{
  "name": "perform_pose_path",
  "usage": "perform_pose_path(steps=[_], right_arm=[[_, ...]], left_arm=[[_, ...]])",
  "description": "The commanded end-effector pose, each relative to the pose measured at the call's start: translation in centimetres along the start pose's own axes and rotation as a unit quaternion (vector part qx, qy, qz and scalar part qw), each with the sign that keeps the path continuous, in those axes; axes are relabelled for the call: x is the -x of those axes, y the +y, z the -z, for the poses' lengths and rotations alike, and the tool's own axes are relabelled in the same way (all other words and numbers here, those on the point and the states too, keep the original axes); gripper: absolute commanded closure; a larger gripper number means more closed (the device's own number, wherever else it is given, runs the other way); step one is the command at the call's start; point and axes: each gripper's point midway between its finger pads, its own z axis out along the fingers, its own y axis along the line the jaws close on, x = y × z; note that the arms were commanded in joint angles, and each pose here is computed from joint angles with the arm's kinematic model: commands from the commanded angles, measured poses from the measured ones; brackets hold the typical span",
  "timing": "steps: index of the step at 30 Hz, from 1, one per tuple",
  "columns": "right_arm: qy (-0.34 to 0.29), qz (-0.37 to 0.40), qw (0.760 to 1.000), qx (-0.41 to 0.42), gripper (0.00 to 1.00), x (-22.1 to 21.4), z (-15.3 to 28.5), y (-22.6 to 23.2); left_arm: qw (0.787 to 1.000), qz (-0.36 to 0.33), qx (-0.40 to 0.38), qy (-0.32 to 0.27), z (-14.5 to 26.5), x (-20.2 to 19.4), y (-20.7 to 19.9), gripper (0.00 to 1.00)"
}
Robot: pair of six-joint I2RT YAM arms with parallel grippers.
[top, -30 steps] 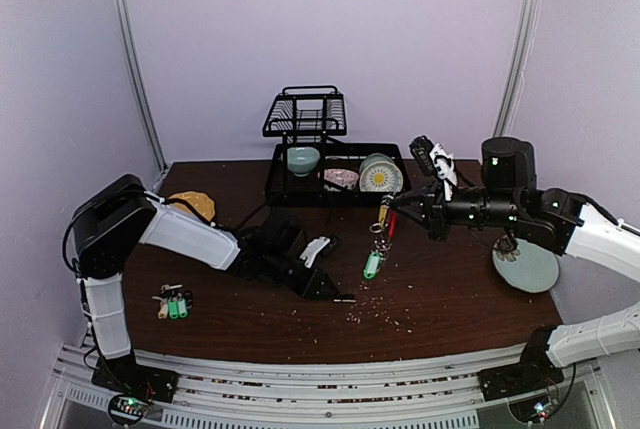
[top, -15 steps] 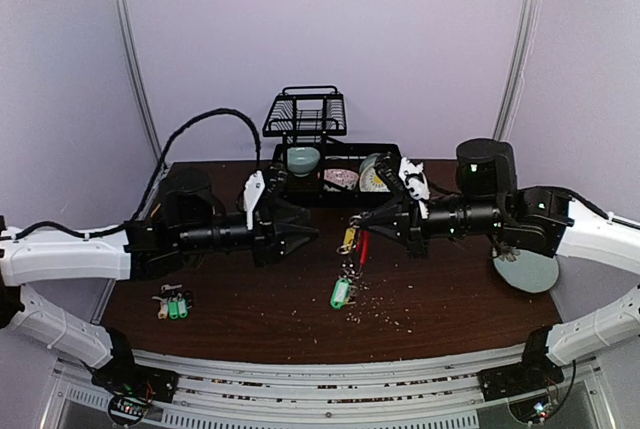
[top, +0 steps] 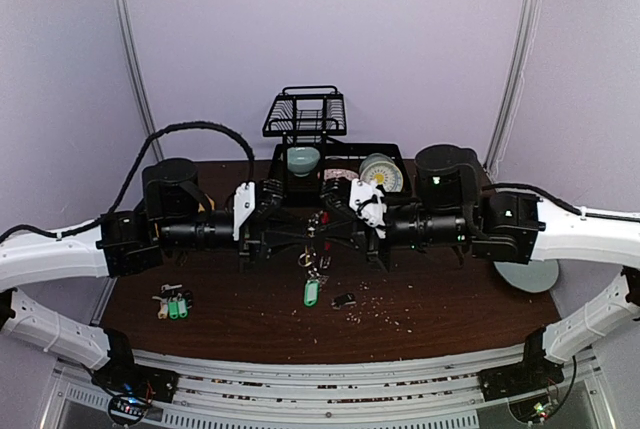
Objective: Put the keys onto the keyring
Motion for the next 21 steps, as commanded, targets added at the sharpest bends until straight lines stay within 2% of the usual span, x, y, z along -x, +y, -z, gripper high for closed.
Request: perform_pose_path(steps=[1, 5, 10, 12, 15, 16, 18, 19, 21], right_arm=[[-0.05, 0.033, 0.998, -0.022, 1.0, 3.8, 0.1, -1.1], [-0.045, 0.034, 0.998, -0.018, 1.0, 3.7, -0.1, -0.9], [-0.039, 0.038, 0.998, -0.015, 1.0, 3.6, -0.2, -0.8], [-0.037, 0.039, 0.998, -0.015, 1.0, 3.5, -0.2, -0.8], [-0.038, 0.034, 0.999, -0.013, 1.0, 3.5, -0.1, -0.7], [-0.04, 0.028, 0.999, -0.015, 0.97, 3.5, 0.0, -0.7], [-0.047, 0.014, 0.998, -0.027, 0.72, 3.3, 0.4, -1.1], [-0.056, 0.008, 0.998, -0.032, 0.63, 3.5, 0.9, -1.4], [-0.087, -0.006, 0.996, -0.016, 0.56, 4.1, 2.2, -1.3]], left_arm=[[0.999, -0.031, 0.016, -0.013, 0.7, 1.7, 0.9, 0.8], [0.999, -0.032, 0.03, -0.017, 1.0, 1.7, 1.1, 0.93], [0.999, -0.035, 0.021, -0.03, 1.2, 2.3, 0.8, 0.91], [0.999, -0.035, 0.022, -0.029, 1.1, 2.2, 0.9, 1.0], [0.998, -0.04, 0.031, -0.029, 1.4, 2.1, 1.0, 1.0], [0.998, -0.046, 0.039, -0.033, 1.6, 2.2, 1.1, 1.0], [0.994, -0.071, 0.061, -0.048, 2.5, 2.5, 1.4, 1.0], [0.992, -0.09, 0.066, -0.06, 3.1, 3.0, 1.2, 1.0], [0.985, -0.135, 0.052, -0.092, 4.2, 4.4, 0.2, 1.0]])
